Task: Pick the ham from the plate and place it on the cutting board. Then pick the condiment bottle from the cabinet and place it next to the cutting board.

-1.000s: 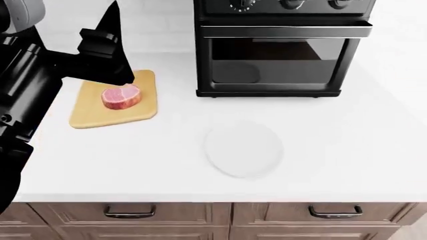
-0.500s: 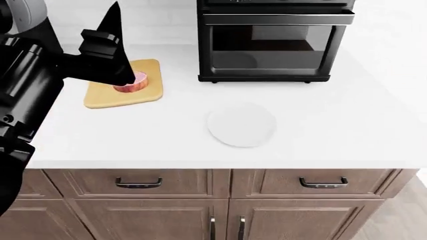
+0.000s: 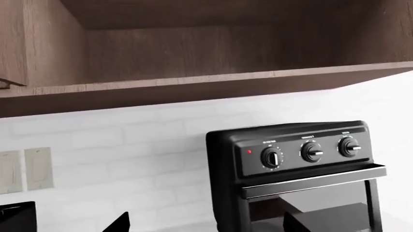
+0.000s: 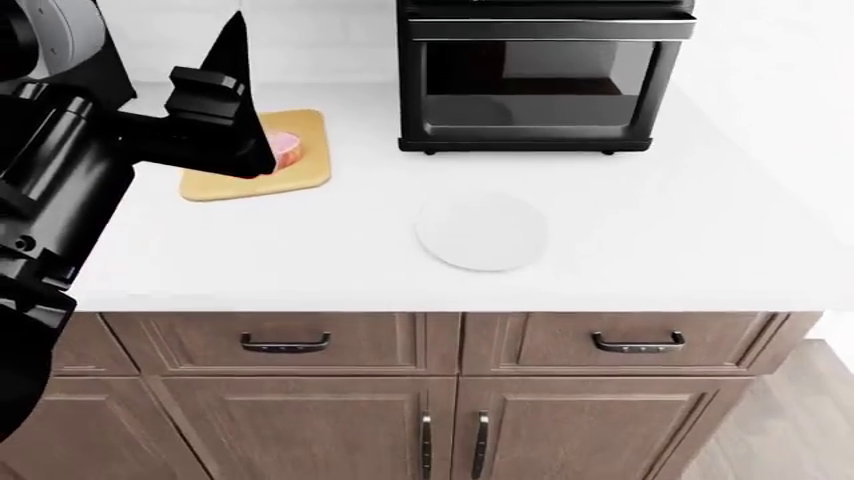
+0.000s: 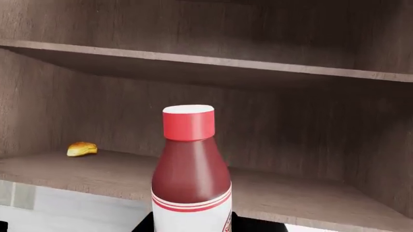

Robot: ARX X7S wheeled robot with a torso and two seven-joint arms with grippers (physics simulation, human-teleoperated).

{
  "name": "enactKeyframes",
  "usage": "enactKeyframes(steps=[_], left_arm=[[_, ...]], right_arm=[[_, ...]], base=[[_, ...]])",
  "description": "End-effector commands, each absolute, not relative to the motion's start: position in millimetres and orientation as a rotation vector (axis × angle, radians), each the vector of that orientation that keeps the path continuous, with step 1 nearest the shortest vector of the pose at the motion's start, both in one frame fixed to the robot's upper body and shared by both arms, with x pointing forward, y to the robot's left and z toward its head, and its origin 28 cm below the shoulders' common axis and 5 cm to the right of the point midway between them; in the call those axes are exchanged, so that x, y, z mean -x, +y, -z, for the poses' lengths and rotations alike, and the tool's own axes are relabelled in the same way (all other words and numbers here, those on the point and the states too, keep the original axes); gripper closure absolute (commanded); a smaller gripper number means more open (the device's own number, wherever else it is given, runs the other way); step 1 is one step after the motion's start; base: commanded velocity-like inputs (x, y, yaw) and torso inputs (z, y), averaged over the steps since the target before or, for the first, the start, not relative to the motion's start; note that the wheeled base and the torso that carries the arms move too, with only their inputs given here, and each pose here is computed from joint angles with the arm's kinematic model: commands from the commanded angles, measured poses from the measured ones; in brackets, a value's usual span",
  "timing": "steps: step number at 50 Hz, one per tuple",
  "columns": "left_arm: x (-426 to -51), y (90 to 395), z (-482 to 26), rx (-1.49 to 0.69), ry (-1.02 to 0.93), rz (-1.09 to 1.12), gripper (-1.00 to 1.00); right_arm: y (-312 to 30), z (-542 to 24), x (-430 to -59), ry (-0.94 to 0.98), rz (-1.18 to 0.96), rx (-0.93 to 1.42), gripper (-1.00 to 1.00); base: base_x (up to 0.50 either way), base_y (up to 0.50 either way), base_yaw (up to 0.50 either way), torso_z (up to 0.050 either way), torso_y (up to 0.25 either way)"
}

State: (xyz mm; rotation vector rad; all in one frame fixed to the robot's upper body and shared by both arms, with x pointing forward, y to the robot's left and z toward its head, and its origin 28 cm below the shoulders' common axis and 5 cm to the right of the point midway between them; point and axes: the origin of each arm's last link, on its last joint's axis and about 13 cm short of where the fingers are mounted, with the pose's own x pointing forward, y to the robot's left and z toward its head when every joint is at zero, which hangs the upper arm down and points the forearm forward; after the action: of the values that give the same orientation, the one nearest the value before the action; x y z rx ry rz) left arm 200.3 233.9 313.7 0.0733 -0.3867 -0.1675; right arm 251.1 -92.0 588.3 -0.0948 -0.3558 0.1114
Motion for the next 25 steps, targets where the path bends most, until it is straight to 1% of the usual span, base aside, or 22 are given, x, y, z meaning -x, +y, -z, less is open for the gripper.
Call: enactKeyframes(steps=[1,10,25], left_arm=[[-201,234,-312,-0.072,-0.385,0.168,-1.0],[-200,232,-313,-0.069,-0.385,0.173,-1.0],[-202,231,-307,-0.063,-0.374,0.175,-1.0]], right_arm=[[-88,-591,-243,-0.373,-0.134,0.106,1.0],[-89,-587,-234,-0.38,-0.136,0.114,1.0],[-85,-513,-234,-0.407,-0.149,0.167,1.0]], base=[[-0.17,0.0,0.0,0.0,0.0],[-0.01,0.0,0.0,0.0,0.0],[0.0,0.0,0.0,0.0,0.0]])
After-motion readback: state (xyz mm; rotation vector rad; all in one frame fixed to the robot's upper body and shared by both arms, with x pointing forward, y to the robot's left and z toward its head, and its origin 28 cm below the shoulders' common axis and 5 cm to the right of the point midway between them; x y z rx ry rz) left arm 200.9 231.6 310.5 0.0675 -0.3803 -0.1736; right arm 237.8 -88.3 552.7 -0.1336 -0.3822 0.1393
